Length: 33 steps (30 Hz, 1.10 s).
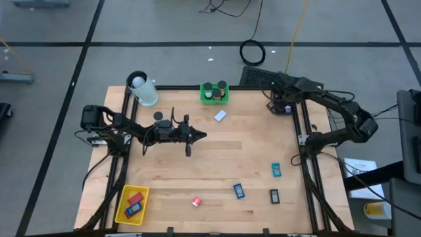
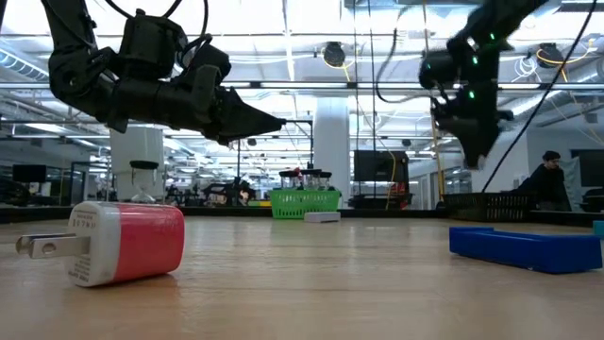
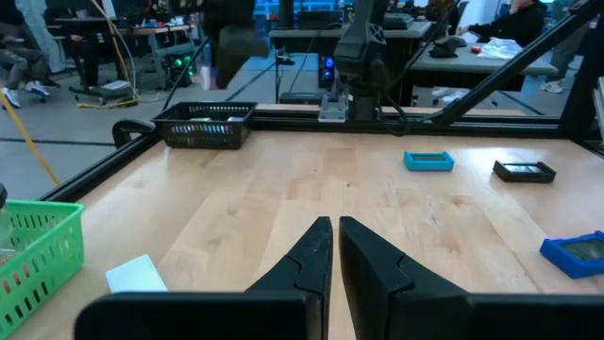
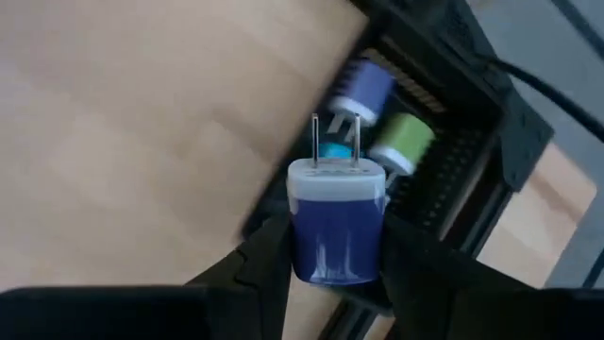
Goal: Pick & Place Office items
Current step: Put the purple adapter into the black basket, then put the light blue timer into the yellow basket
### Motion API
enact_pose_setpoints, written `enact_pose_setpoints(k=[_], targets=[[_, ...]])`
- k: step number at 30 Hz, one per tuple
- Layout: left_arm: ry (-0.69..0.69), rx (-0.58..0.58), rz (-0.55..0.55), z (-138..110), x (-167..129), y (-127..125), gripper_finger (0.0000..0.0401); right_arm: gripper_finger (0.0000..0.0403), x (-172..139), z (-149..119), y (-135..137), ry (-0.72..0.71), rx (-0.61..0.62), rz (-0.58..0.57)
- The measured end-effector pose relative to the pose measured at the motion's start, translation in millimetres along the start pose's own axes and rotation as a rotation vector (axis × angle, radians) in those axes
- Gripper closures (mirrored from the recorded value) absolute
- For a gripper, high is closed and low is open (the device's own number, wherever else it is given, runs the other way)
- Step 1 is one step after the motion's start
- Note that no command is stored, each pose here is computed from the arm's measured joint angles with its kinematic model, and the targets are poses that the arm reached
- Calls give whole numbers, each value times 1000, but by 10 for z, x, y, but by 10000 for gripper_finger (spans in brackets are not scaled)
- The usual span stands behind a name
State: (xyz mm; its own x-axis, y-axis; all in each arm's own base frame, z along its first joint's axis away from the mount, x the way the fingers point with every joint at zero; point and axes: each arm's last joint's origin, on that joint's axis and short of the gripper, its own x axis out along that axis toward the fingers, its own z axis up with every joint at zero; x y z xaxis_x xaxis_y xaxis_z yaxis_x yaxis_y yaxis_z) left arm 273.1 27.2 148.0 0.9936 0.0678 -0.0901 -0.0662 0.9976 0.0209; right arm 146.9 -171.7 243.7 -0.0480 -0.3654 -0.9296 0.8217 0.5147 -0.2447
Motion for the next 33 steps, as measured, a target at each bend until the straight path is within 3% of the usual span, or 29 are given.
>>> enact_pose_setpoints(k=[6,11,22,33], targets=[[0,1,0,0,0,-2,370,271,391,-141,-209,37,128,22],[-4,1,1,4,0,-2,370,271,429,-78,-200,-26,184,17],[-30,1,-20,29,1,-48,370,266,618,-32,-144,29,176,-91],[-73,-5,-22,71,-1,-56,370,155,445,-58,-169,-42,183,-106]])
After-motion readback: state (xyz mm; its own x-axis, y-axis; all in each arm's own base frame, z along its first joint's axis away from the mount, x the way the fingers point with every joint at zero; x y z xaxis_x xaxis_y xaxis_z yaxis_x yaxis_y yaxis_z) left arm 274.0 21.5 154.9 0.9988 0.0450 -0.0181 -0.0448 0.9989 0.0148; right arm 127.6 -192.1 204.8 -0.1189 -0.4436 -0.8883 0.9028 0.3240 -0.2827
